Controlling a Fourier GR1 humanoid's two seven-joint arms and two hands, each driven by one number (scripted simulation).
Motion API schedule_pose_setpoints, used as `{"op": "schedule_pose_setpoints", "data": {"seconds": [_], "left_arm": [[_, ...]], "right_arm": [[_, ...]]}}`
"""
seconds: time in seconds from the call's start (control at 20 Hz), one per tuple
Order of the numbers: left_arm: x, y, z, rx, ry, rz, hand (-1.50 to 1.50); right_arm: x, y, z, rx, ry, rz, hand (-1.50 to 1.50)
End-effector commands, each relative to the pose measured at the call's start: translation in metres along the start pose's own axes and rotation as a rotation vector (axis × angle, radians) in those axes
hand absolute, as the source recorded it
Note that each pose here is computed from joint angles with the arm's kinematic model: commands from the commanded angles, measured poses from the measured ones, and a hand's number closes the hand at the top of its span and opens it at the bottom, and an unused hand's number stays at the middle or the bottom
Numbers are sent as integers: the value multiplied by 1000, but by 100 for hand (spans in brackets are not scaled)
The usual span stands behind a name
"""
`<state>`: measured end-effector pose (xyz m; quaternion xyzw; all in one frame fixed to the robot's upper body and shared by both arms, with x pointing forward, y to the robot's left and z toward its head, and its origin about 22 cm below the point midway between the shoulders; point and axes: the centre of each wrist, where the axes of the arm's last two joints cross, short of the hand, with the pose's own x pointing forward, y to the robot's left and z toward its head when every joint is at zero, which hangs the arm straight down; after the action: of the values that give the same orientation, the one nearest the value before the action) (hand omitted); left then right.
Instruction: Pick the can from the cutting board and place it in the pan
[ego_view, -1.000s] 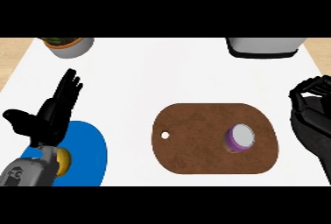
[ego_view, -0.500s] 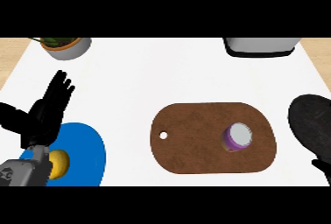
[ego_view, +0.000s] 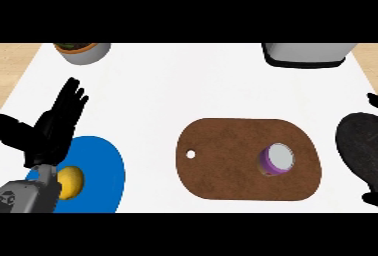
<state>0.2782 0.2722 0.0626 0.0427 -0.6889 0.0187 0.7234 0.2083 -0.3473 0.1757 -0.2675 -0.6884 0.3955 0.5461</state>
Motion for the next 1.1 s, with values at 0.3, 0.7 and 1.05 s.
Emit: {"op": "schedule_pose_setpoints", "data": {"seconds": [0.3,0.7,1.05], "left_arm": [[5,-10,-10,-23,3,-3,0],[8,-2,-3,17,5,-8,0],[-6,-4,2,-10,-1,1,0]], "right_arm": [[39,28,-38,376,127,275,-150],[66,50,-41,576,172,323,-150],[94,52,-44,563,216,549,-150]]}}
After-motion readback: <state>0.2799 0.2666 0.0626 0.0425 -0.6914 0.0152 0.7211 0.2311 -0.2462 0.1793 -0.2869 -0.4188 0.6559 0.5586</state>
